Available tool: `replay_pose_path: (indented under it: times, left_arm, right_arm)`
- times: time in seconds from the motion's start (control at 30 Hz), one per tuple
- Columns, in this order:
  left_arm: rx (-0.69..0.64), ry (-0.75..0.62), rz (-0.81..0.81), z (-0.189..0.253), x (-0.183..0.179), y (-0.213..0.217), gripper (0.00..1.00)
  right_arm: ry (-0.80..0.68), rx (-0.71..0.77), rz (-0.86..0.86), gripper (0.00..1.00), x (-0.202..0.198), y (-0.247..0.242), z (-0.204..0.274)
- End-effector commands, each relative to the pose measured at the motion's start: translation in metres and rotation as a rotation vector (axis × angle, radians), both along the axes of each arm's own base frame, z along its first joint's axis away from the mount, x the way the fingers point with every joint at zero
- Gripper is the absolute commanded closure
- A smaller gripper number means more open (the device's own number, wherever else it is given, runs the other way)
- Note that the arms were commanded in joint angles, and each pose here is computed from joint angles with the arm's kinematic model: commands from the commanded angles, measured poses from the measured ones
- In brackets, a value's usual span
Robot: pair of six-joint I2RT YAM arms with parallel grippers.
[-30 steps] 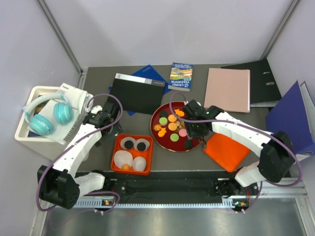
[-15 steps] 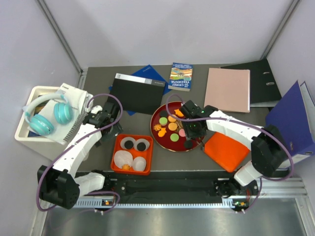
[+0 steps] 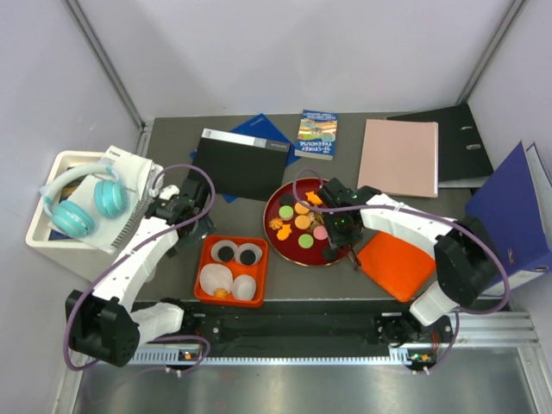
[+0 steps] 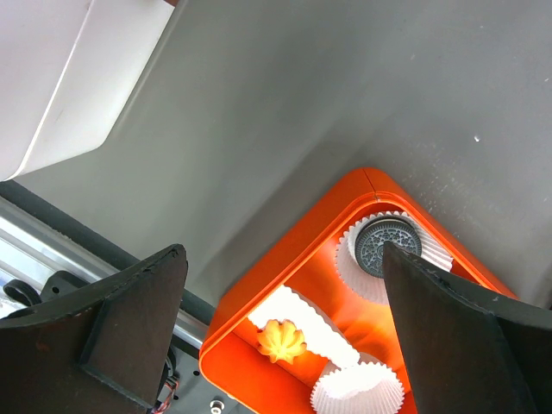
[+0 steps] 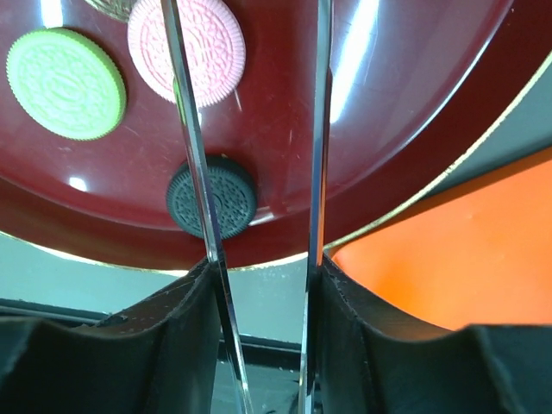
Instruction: Pack the cookies
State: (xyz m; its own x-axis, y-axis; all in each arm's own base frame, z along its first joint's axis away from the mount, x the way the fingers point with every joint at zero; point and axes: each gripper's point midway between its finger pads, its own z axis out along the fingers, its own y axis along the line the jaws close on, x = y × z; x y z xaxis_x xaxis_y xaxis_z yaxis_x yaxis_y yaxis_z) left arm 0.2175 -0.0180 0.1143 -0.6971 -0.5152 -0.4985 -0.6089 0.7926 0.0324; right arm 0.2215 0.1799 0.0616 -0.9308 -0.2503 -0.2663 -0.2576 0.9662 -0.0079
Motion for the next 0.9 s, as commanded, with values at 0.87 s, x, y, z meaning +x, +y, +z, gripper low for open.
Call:
replay_pose_path:
  times: [0.87]
  left_arm:
    - [-0.029,-0.014,0.071,0.0,0.007,-0.002,0.01]
  right_arm:
    - [-0.138,0.373,0.449,0.67,-0.09,0.101,0.139]
